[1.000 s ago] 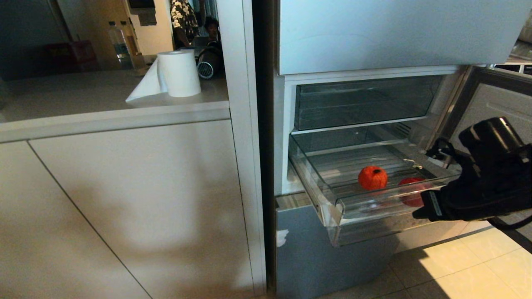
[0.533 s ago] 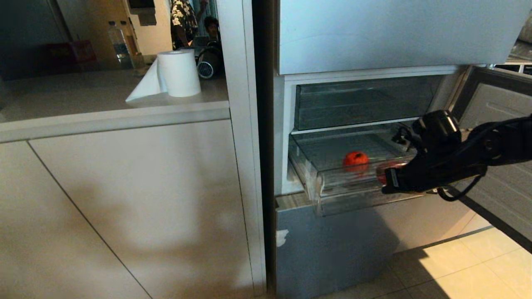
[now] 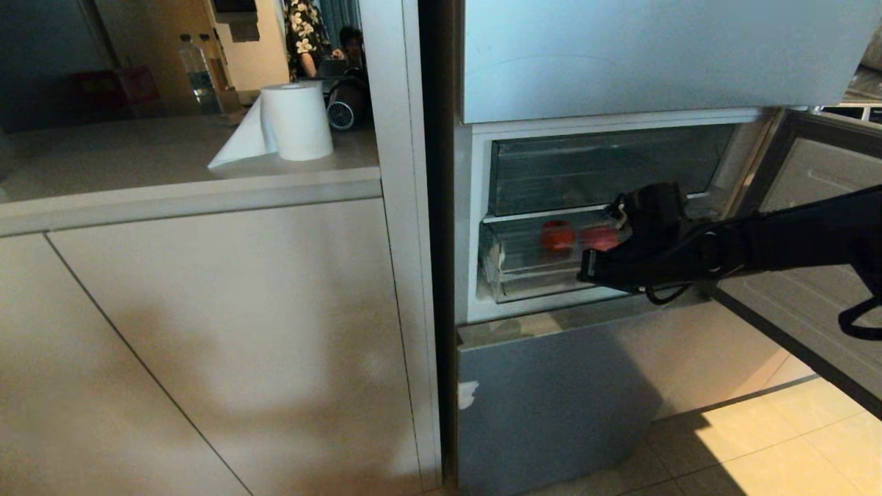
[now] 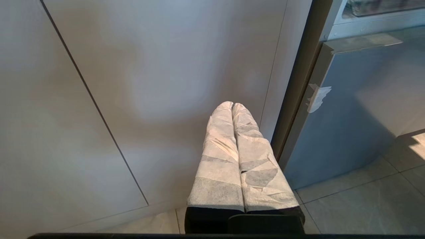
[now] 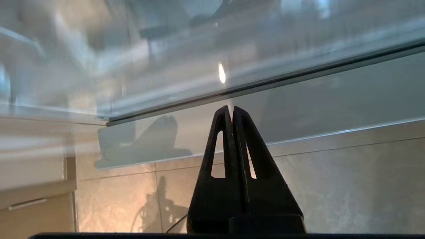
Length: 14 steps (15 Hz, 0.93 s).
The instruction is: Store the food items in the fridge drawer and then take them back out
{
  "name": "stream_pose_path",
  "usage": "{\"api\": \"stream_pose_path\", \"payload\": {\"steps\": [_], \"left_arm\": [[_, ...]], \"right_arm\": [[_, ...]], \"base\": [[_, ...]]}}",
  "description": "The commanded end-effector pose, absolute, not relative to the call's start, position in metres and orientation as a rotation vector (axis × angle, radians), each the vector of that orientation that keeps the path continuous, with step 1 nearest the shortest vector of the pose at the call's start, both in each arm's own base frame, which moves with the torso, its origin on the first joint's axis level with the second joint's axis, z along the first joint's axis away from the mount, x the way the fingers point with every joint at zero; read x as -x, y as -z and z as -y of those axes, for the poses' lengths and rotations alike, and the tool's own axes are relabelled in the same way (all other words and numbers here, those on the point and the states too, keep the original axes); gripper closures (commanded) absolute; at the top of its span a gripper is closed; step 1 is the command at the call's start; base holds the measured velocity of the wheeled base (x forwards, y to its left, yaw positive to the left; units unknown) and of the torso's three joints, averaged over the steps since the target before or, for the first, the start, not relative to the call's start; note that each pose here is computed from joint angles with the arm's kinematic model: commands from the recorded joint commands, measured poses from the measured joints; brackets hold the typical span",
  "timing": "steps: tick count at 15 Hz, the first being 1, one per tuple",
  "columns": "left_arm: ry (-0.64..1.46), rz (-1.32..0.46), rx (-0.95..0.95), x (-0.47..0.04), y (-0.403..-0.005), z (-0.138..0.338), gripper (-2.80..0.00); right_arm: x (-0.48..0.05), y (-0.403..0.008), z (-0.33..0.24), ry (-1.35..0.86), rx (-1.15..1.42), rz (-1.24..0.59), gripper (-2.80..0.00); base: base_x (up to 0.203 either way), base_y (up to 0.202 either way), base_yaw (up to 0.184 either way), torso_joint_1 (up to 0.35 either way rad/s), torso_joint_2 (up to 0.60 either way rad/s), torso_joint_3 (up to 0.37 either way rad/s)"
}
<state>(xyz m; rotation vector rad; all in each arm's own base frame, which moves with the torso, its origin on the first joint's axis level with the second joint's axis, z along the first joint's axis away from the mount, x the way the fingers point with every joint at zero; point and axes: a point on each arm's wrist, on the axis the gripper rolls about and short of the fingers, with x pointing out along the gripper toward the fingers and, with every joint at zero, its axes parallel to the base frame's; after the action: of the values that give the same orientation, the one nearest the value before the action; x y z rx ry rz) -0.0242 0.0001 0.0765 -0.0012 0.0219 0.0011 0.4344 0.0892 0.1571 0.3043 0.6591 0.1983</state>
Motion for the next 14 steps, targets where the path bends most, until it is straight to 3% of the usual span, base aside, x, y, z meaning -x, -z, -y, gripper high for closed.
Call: {"api": "stream_pose_path", "payload": {"steps": [1,8,14], "left_arm": [[-0.002,-0.018,0.001,0.024,-0.076,0.0,0.0],[-0.002,-0.02,0.001,0.024,-0.076,0.0,0.0],[-0.002,-0.02,0.001,0.024,-0.076,0.0,0.0]], "right_arm": [[-0.426,-0.168,-0.088,-0.203,-0.309,-0.644,0.0],[-0.388,-0.187,-0.089,-0.231,-0.305,-0.587,0.0],[-0.27,-0.242,-0.063,-0.254,-0.3,-0.479,0.0]], "base": [[0.0,0.0,0.0,0.0,0.0,0.0],[0.0,0.0,0.0,0.0,0.0,0.0],[0.0,0.0,0.0,0.0,0.0,0.0]]}}
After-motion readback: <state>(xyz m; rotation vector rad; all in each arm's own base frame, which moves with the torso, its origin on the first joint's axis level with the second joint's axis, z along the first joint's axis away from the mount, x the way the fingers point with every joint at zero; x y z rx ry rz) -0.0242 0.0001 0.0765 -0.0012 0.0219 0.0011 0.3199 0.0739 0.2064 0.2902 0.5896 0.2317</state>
